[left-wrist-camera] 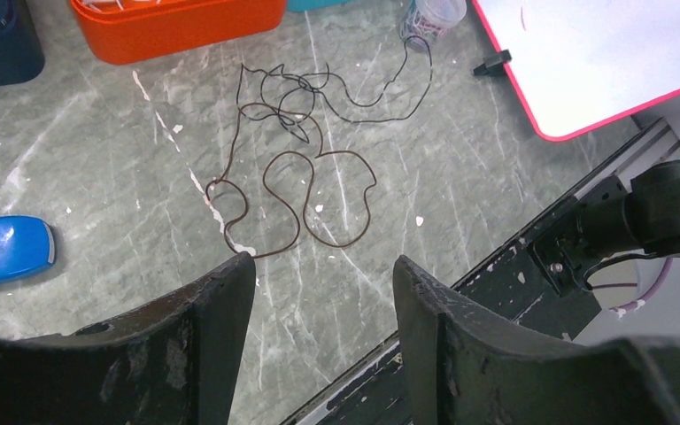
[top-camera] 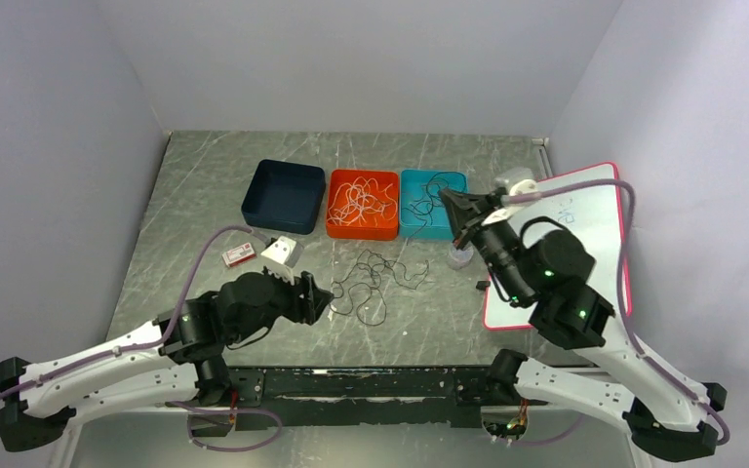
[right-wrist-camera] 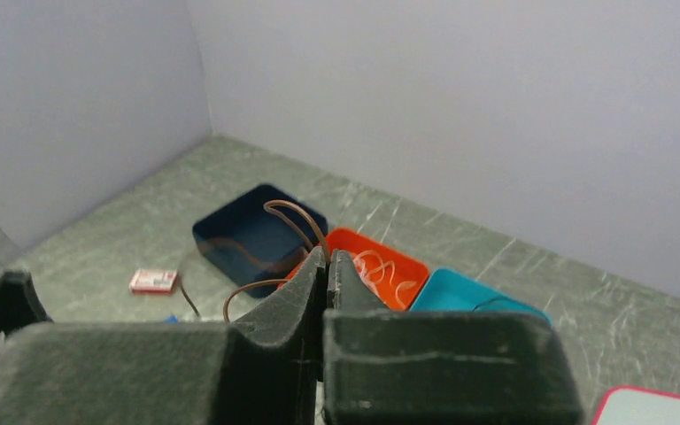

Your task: Untangle the cables

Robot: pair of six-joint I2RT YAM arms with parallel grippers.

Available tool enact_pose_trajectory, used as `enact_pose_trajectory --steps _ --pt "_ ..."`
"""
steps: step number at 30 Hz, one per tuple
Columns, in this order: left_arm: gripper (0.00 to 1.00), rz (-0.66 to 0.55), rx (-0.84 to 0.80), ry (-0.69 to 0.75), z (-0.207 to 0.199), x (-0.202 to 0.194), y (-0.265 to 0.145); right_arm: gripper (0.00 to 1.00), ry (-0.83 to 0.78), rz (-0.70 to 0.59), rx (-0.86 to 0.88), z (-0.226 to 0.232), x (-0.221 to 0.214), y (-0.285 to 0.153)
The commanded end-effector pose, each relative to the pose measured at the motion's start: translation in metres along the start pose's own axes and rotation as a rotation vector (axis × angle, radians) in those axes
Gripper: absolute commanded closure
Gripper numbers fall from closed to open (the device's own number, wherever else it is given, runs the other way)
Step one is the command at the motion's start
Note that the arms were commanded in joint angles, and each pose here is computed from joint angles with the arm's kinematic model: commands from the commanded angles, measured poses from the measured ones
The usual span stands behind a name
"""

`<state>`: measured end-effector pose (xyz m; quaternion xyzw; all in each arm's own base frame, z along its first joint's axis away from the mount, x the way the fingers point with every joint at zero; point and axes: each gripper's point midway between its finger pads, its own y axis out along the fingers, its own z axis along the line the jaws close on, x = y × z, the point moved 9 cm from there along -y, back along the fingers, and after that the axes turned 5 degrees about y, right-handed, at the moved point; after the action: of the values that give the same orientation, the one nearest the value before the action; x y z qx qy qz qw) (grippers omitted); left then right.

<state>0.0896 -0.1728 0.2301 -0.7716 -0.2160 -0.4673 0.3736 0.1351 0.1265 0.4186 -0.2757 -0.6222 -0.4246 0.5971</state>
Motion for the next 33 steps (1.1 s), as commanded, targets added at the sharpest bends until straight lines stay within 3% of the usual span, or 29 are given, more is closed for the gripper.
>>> enact_pose_trajectory --steps 1,7,14,21,33 --pt "0.37 -0.045 0.017 -0.017 0.003 0.006 -0.006 1.00 -0.005 0.140 0.054 0.012 -0.023 0.008" --pt "0.37 -0.062 0.062 -0.058 0.010 0.005 -0.014 1.00 -0.028 0.246 0.108 0.028 -0.046 0.029" --pt "0.38 -0.049 0.057 -0.084 0.011 -0.002 -0.013 1.00 -0.056 0.397 -0.009 0.026 -0.076 0.055" --pt "0.39 -0.003 0.028 -0.101 0.006 -0.012 -0.004 1.00 0.058 0.449 -0.128 -0.024 -0.098 0.088" --pt "0.40 0.012 -0.033 -0.132 -0.001 -0.022 0.007 1.00 0.061 0.437 -0.404 -0.101 -0.130 0.126"
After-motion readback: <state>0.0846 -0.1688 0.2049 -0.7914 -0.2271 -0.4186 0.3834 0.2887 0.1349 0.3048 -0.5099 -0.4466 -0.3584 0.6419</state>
